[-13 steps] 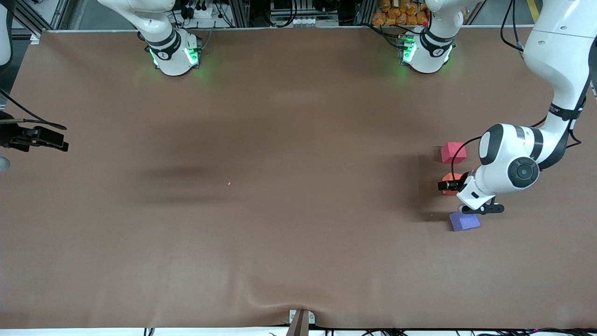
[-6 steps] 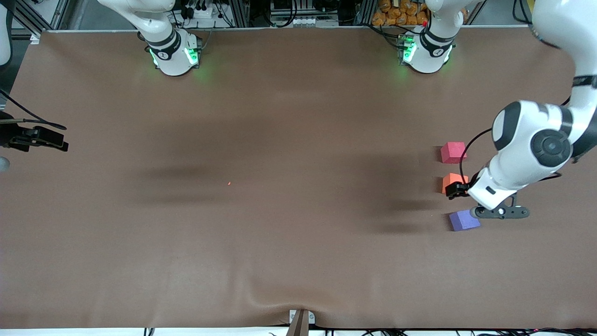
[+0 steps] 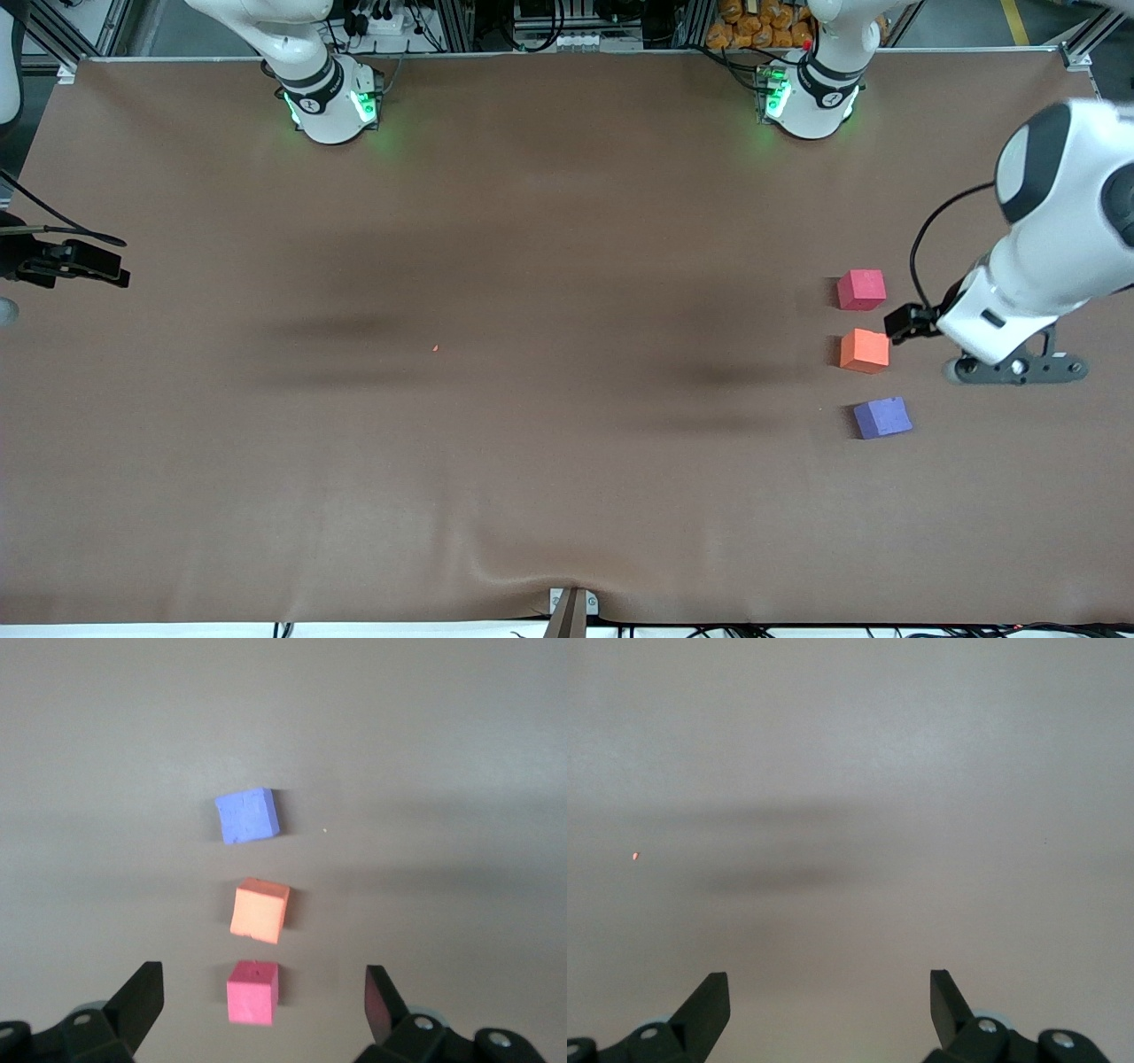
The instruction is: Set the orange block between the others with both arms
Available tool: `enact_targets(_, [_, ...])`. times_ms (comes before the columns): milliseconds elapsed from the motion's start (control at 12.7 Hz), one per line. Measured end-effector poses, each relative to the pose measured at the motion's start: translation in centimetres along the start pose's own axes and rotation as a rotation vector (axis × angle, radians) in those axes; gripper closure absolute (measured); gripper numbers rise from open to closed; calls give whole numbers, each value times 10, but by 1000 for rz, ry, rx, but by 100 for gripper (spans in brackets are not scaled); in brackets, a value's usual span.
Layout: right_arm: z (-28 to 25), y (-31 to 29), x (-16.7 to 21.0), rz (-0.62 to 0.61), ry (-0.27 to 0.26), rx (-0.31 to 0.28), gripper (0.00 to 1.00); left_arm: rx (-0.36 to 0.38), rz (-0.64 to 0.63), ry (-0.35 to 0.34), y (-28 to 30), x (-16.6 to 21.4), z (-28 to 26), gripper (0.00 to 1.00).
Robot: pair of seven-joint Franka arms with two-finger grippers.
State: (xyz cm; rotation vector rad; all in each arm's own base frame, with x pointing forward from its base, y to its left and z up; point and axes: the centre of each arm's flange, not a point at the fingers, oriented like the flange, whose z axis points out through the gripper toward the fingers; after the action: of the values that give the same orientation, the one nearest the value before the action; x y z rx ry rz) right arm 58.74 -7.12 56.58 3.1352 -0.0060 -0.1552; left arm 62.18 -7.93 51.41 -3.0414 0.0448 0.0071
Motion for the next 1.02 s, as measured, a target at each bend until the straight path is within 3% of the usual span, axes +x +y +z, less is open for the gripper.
enact_targets(236, [-1,0,0,0,1,0,0,-41,19,-2,-18,-22,-39,0])
enact_targets(1021, [-6,2,-1,4,2,0,0,-51,70,-3,-41,-63,-95,0])
